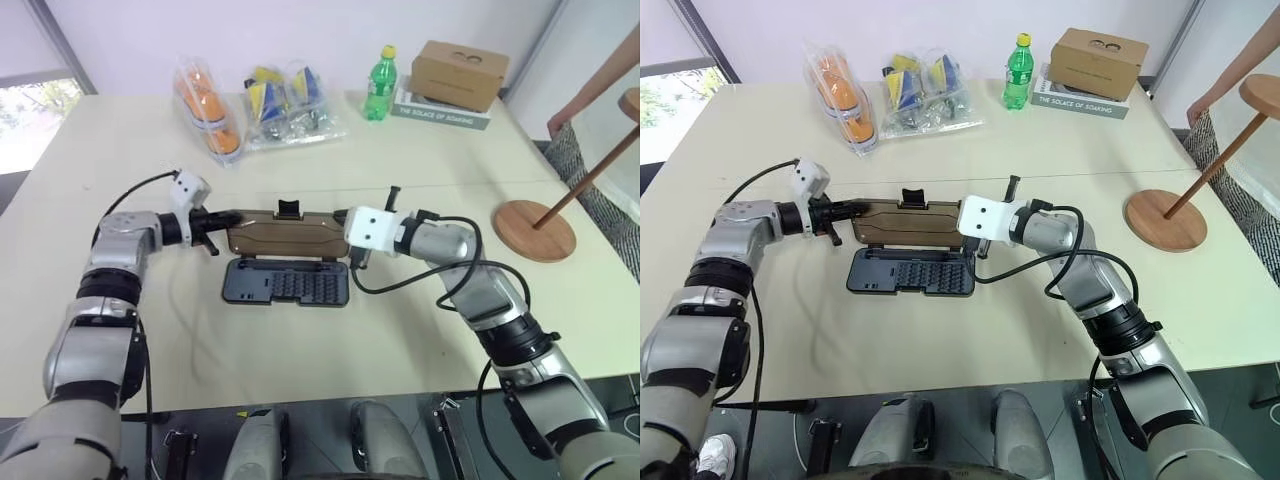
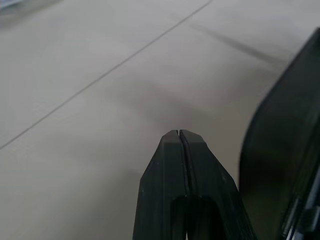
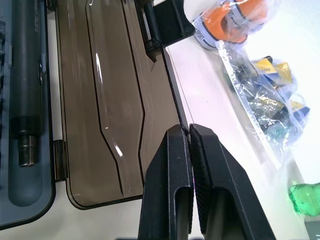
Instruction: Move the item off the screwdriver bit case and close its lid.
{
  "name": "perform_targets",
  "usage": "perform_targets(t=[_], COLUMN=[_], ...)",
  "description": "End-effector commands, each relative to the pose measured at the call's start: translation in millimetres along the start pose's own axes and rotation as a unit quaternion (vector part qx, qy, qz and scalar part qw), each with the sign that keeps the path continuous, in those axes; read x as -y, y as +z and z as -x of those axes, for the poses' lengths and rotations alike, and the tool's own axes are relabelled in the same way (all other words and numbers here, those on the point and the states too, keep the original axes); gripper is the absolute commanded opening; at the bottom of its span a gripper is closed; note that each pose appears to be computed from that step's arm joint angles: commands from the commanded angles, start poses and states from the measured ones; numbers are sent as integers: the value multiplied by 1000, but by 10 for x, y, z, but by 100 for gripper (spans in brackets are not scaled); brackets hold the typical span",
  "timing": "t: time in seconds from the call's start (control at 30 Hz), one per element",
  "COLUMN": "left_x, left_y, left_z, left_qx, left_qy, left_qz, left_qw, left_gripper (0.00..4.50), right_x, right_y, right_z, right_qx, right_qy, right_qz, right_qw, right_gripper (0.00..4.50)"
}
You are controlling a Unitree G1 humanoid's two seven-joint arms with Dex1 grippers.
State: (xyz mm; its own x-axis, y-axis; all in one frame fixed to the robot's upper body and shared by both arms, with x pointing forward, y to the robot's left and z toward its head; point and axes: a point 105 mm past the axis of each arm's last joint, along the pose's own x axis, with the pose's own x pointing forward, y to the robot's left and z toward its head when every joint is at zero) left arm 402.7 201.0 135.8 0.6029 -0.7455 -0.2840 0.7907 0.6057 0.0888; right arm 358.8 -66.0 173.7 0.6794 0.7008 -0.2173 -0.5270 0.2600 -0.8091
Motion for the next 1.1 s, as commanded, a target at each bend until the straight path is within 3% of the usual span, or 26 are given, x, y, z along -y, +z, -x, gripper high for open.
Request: perform_targets(t=[0.03,0.27,0.37,0.5,0.57,0.63,0.8,1.1], left_x=[8,20,18,14,14,16,69,274], left_y=[101,84,79,73,73,84,164,204], left_z=[3,4,3,4,5,7,32,268], left_qx=[14,10,9,8,9,10,19,3], left_qy=[-11,-17,-16,-15,-14,-15,-34,-98], left_qz=[-18,-22,-24,-27,-29,-33,-43,-18], left_qw=[1000,1000,1000,999,999,999,998,995], left_gripper=[0,0,0,0,0,0,0,0], right_x=[105,81,84,104,28,76,414,352], right_y=[170,164,164,154,131,171,253,44], right_z=[50,55,56,91,201,325,587,754], right_qx=[26,22,19,10,-6,-8,-13,-59], right_qy=[-21,-17,-18,-9,46,59,-2,-29], right_qz=[18,12,8,9,22,22,-40,-71], right_qw=[999,1000,1000,1000,999,998,999,995], right_gripper=[5,5,102,301,398,398,398,398])
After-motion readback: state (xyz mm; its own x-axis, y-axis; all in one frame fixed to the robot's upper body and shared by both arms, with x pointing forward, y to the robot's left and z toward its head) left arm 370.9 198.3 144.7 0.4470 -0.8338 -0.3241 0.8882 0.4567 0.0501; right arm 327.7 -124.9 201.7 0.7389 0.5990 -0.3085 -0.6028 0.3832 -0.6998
